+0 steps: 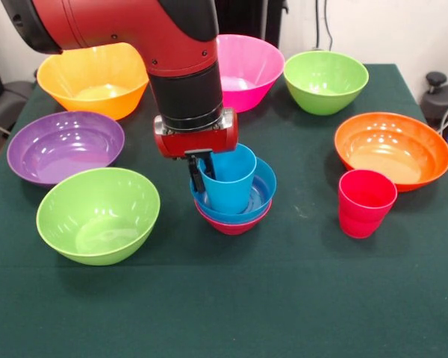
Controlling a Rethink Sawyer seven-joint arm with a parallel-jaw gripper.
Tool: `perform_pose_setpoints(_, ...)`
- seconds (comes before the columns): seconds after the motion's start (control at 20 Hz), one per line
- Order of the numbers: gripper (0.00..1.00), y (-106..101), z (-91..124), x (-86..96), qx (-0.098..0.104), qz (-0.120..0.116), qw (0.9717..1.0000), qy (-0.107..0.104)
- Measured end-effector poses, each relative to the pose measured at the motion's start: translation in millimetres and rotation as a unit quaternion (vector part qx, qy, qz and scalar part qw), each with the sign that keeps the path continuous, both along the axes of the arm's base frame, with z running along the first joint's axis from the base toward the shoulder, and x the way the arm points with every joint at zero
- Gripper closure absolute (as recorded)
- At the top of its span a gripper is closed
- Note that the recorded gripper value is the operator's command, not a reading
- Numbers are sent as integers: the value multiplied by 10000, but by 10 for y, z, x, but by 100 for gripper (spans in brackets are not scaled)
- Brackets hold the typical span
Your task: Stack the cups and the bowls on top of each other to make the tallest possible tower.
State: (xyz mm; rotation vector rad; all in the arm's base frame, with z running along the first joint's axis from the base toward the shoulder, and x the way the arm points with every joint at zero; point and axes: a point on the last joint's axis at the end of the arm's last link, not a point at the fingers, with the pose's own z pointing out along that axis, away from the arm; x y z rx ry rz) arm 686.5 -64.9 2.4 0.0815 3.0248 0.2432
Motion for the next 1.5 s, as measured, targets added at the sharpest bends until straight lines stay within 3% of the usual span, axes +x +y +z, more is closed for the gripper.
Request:
perform_pose_setpoints(0.9, 100, 8, -2, 5, -3, 17, 10000, -12)
perform_pose_setpoints(0.95, 0, 10, -8, 0, -6, 24, 10000, -9)
perform_pose_setpoints(1.5, 0, 10, -16, -4, -14, 34, 10000, -9)
